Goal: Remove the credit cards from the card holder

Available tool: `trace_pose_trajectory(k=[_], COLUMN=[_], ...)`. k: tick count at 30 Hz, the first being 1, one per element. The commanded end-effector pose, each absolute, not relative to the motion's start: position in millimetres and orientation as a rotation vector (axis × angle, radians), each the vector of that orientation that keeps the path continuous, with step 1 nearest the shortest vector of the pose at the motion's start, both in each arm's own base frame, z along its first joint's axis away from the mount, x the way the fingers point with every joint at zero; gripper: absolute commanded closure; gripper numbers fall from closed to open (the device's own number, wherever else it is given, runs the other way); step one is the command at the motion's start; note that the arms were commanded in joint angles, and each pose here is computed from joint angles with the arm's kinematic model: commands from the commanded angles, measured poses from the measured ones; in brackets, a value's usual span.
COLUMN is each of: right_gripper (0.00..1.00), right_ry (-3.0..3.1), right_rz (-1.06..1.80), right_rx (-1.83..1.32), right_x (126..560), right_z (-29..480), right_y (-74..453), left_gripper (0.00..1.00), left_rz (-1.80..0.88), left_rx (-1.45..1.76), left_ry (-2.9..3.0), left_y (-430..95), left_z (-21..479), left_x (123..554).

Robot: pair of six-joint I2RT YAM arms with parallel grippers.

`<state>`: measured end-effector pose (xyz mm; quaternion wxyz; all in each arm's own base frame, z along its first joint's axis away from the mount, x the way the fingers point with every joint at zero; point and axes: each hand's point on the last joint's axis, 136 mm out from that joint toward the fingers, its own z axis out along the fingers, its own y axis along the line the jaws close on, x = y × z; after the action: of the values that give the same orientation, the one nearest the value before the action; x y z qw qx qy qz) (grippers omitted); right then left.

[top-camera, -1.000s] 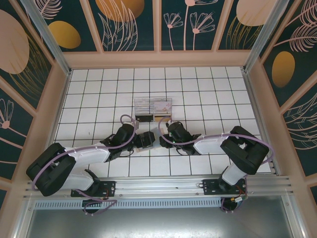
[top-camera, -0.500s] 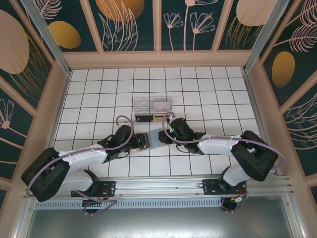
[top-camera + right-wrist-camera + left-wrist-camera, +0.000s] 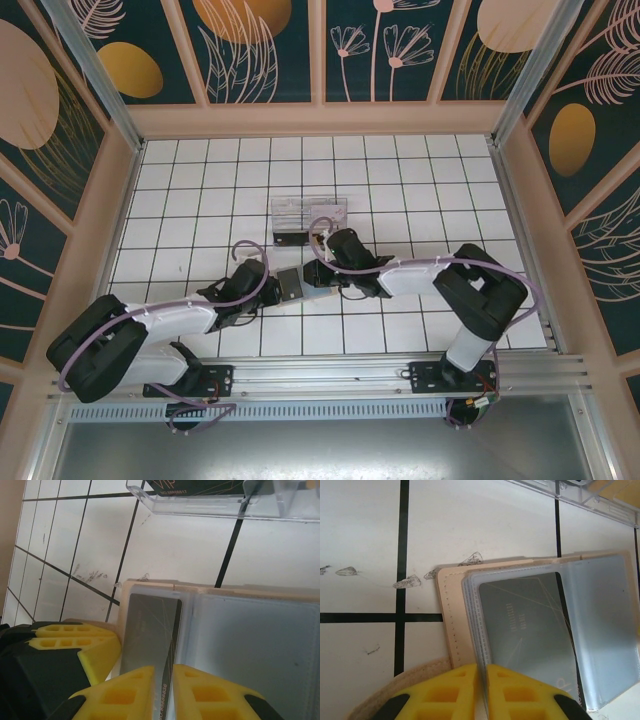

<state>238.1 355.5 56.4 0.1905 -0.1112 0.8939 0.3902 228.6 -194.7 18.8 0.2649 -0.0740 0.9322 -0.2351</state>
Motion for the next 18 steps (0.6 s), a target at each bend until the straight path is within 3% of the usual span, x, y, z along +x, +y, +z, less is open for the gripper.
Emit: trace_pose_trajectory(k=[1, 18], right_gripper=[0.79, 0.79], right_ry=[2.527, 2.633], right_rz=[1.138, 1.099], right_rx=[-0.316, -0.286], right_x=[238.1, 235.1], right_z=[59.0, 30.2], right_y=[367.8, 368.1], left_gripper=[0.84, 0.84], left_rz=[-0.596, -0.680], left_rx=[-0.220, -0.209], left_ry=[2.517, 2.543], left_y=[-184.4, -197.4], left_z=[14.2, 4.3], left_x=[226.6, 223.3])
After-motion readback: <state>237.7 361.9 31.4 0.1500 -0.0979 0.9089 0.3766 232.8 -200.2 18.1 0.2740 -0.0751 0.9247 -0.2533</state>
